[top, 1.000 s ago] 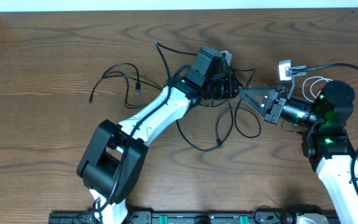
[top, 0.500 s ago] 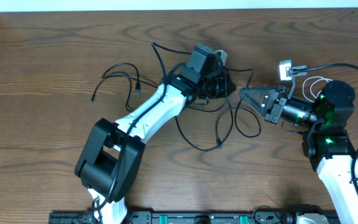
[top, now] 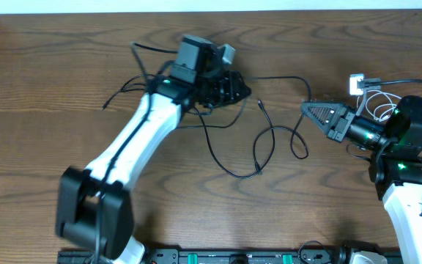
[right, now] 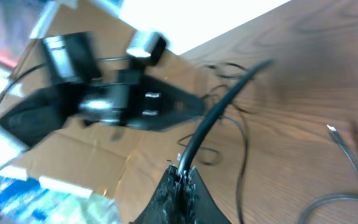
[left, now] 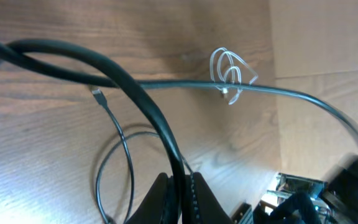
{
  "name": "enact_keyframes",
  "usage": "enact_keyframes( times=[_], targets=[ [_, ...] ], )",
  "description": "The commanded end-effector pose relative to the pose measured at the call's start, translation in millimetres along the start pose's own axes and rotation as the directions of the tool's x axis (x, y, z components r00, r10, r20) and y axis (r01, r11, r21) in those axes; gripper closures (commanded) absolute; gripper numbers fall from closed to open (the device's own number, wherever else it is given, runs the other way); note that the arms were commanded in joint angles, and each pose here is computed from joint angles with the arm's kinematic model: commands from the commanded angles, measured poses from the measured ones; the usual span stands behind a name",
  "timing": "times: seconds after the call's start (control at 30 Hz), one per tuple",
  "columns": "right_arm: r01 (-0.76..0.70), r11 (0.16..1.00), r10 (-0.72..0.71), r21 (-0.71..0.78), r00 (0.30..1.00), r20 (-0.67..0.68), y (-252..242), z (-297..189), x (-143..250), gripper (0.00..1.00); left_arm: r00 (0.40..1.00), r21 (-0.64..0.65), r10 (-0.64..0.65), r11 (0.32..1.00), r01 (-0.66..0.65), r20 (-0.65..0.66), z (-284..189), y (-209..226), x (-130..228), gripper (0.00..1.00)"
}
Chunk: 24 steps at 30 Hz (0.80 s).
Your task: Untangle cables
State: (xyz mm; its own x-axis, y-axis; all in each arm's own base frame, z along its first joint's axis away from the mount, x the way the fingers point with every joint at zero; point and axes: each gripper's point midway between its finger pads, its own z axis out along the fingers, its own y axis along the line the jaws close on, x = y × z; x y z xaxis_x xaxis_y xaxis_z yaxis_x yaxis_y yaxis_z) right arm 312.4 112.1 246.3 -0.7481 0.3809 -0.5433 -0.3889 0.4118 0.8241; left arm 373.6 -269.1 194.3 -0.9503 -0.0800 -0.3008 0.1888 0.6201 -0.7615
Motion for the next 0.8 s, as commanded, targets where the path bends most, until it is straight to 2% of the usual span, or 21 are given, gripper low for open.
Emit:
enact_keyframes(
  times=[0.0,0.13,0.23,0.33,0.37,0.43,0.5,0.57,0.77],
  targets=[
    [0.028,0.996,-0.032,0.082,0.998,0.047,-16,-6,-9,0.99,0.996,0.027,0.085,0.996,-0.086,0.037,-31,-18,-1,0.92],
    [-0.002,0.97,-0.022,0.245,0.995,0.092,-48,-12,-12,0.99,0.992,0.025,0.097,0.995,-0.099,0.079,-59,-27,-2,0.92],
    [-0.055,0.901,-0.009,0.43,0.989,0.145,-83,-25,-13,0.99,0.988,0.023,0.099,0.994,-0.102,0.119,-81,-33,-4,0.92],
    [-0.136,0.767,-0.002,0.626,0.977,0.215,-122,-50,-13,0.99,0.982,0.018,0.098,0.995,-0.102,0.163,-103,-36,-6,0.92],
    [-0.165,0.698,-0.011,0.697,0.971,0.241,-135,-63,-12,0.99,0.978,0.015,0.098,0.995,-0.102,0.184,-113,-38,-7,0.92],
    [-0.199,0.6,-0.026,0.775,0.963,0.267,-151,-81,-10,0.99,0.972,0.009,0.095,0.995,-0.099,0.214,-128,-38,-8,0.93],
    [-0.217,0.536,-0.035,0.816,0.96,0.278,-159,-93,-8,0.99,0.965,0.001,0.09,0.996,-0.093,0.244,-143,-38,-9,0.92],
    [-0.234,0.509,-0.034,0.828,0.956,0.291,-162,-98,-7,0.99,0.956,-0.009,0.083,0.996,-0.084,0.28,-159,-37,-11,0.92],
    [-0.25,0.475,-0.036,0.844,0.953,0.302,-166,-104,-6,0.99,0.916,-0.053,0.044,0.998,-0.025,0.399,-213,-25,-12,0.93]
  ],
)
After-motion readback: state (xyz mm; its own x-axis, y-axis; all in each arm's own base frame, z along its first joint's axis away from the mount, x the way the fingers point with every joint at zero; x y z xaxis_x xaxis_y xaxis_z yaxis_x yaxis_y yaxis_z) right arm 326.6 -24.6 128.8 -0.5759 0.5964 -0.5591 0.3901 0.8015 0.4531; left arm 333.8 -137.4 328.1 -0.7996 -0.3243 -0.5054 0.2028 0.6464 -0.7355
